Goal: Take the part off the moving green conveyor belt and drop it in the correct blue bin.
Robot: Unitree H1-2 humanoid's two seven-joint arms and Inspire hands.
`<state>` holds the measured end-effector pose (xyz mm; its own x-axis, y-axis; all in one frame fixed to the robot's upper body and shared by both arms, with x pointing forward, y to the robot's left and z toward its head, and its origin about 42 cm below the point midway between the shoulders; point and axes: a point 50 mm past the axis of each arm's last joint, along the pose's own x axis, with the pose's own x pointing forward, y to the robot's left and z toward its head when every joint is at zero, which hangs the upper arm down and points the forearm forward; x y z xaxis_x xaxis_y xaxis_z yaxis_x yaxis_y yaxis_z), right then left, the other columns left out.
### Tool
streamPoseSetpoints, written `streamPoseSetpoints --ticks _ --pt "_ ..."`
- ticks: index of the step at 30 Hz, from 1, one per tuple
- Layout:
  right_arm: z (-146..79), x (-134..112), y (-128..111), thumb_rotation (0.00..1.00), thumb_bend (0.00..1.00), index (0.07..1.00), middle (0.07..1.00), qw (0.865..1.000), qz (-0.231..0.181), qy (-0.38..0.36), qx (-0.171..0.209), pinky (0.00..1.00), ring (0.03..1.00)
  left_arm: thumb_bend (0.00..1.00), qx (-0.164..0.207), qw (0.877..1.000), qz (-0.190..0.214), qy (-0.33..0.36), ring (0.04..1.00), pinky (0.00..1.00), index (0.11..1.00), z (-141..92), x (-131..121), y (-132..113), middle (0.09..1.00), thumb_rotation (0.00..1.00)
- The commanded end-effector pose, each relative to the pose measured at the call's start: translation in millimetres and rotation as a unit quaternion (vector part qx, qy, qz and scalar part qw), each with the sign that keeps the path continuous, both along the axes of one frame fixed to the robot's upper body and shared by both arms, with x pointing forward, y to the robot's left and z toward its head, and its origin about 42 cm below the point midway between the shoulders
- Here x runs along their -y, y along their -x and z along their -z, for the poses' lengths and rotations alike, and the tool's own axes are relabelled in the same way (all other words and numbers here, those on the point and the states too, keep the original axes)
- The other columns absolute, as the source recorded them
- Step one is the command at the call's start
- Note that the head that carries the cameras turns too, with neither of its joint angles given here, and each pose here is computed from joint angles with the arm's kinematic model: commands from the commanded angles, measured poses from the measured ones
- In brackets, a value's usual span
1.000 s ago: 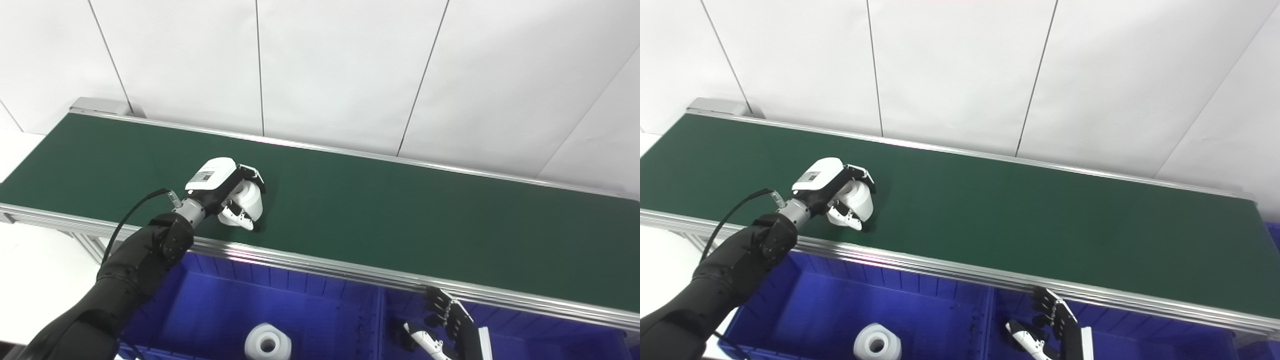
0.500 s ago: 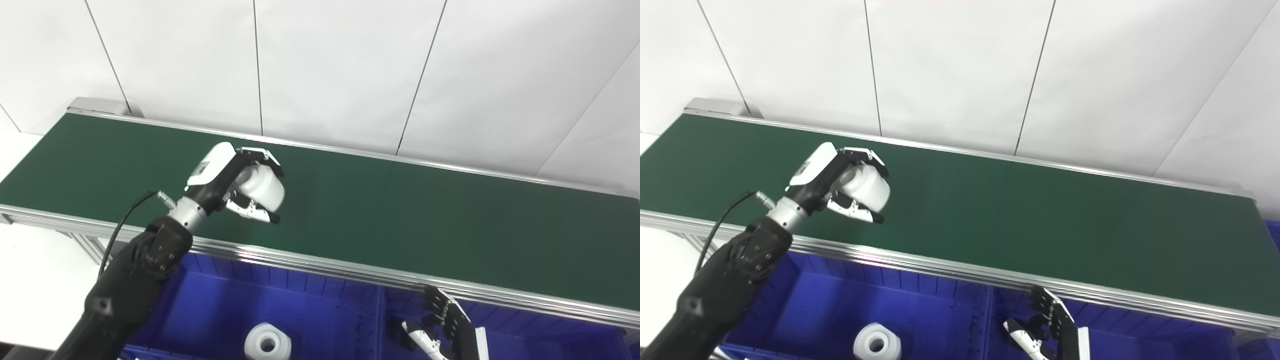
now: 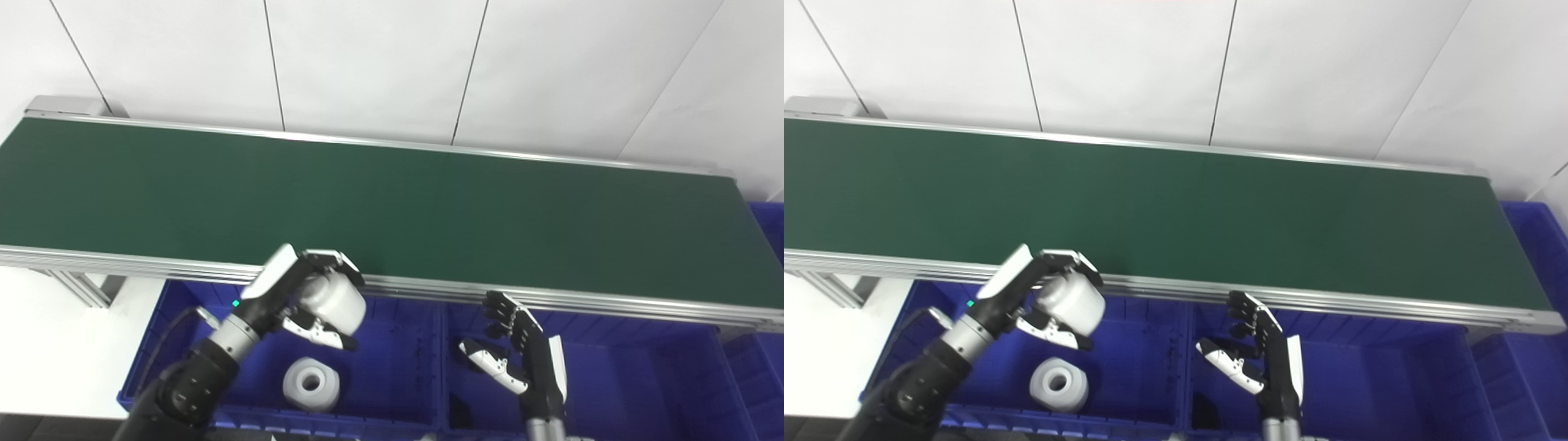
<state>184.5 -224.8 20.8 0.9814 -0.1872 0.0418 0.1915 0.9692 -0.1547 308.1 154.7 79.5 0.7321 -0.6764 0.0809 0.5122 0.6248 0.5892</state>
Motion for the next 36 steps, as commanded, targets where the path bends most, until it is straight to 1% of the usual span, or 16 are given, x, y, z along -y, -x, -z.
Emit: streamPoseSetpoints --ticks 1,4,7,10,14,15,16,17,18,20,23,28,31,32,34,36 --pt "-13.8 0.3 -2.4 0.43 0.81 0.747 0.743 0.999 0.004 -0.007 0.046 0.67 0.73 0.5 0.018 1.0 0.018 -0.003 0.401 0.4 0.529 1.9 9.0 6.1 0.505 0.0" --pt "-14.3 1.8 -0.9 0.43 0.81 0.745 0.738 0.999 0.006 -0.003 0.047 0.66 0.729 0.5 -0.006 0.999 0.029 -0.023 0.406 0.44 0.529 18.2 17.3 15.3 0.51 0.0" --pt "-13.7 3.6 1.5 0.44 0.8 0.744 0.734 0.999 0.009 0.003 0.045 0.65 0.728 0.49 -0.019 0.999 0.024 -0.044 0.401 0.45 0.538 31.4 22.1 18.2 0.502 0.0" --pt "-13.3 4.1 3.8 0.46 0.82 0.741 0.73 0.999 0.015 0.0 0.044 0.65 0.725 0.49 -0.014 0.998 0.009 -0.055 0.399 0.45 0.543 40.0 26.0 19.5 0.5 0.0" --pt "-14.1 4.6 5.8 0.46 0.81 0.744 0.735 0.999 0.015 0.003 0.044 0.66 0.728 0.49 -0.016 0.993 -0.014 -0.114 0.404 0.46 0.554 48.2 30.0 21.0 0.498 0.0" --pt "-14.1 4.7 6.3 0.47 0.8 0.742 0.734 0.999 0.017 0.004 0.044 0.65 0.724 0.5 -0.021 0.992 -0.02 -0.127 0.524 0.52 0.529 49.6 30.9 21.4 0.497 0.0" --pt "-14.1 4.8 6.6 0.47 0.8 0.741 0.734 0.999 0.018 0.005 0.043 0.65 0.72 0.51 -0.025 0.99 -0.024 -0.135 0.635 0.59 0.511 50.3 31.5 21.7 0.632 0.03" --pt "-13.7 4.9 6.6 0.46 0.8 0.74 0.734 0.999 0.02 0.002 0.043 0.65 0.72 0.53 -0.024 0.988 -0.03 -0.147 0.697 0.66 0.57 49.8 32.2 21.8 0.699 0.03" --pt "-13.1 5.0 6.5 0.45 0.8 0.74 0.734 0.999 0.022 -0.001 0.042 0.65 0.72 0.61 -0.022 0.987 -0.035 -0.156 0.807 0.81 0.754 49.0 32.4 21.7 0.801 0.04" --pt "-12.1 5.2 6.1 0.45 0.8 0.738 0.732 0.999 0.024 -0.006 0.04 0.65 0.719 0.64 -0.017 0.983 -0.045 -0.177 0.863 0.88 0.829 47.5 31.9 21.1 0.851 0.11" --pt "-10.9 4.7 5.8 0.46 0.81 0.736 0.731 0.999 0.026 -0.007 0.038 0.65 0.723 0.7 -0.018 0.981 -0.056 -0.184 0.952 0.96 0.931 45.6 30.1 20.5 0.934 0.29" --pt "-10.3 3.1 6.7 0.45 0.8 0.739 0.74 0.999 0.03 -0.011 0.037 0.67 0.729 0.76 -0.031 0.991 -0.053 -0.116 0.963 0.93 0.995 39.8 26.4 23.5 0.986 0.43" --pt "-9.1 4.4 7.9 0.46 0.79 0.743 0.741 0.999 0.031 -0.006 0.034 0.67 0.732 0.76 -0.034 0.996 -0.04 -0.071 0.956 0.92 0.999 34.5 27.8 27.8 0.993 0.46" --pt "-8.7 4.9 8.2 0.46 0.79 0.744 0.742 0.999 0.031 -0.008 0.033 0.68 0.734 0.76 -0.039 0.997 -0.038 -0.048 0.956 0.91 1.0 32.7 29.7 30.1 0.993 0.46" --pt "-8.2 6.2 9.7 0.46 0.8 0.75 0.747 0.999 0.03 -0.011 0.031 0.68 0.739 0.77 -0.07 0.996 -0.042 0.028 0.949 0.88 0.99 30.0 35.7 38.0 0.985 0.46" --pt "-8.0 7.3 10.8 0.44 0.8 0.755 0.754 0.999 0.029 -0.013 0.03 0.69 0.743 0.77 -0.088 0.991 -0.049 0.089 0.925 0.85 0.968 32.1 39.0 45.5 0.958 0.51"
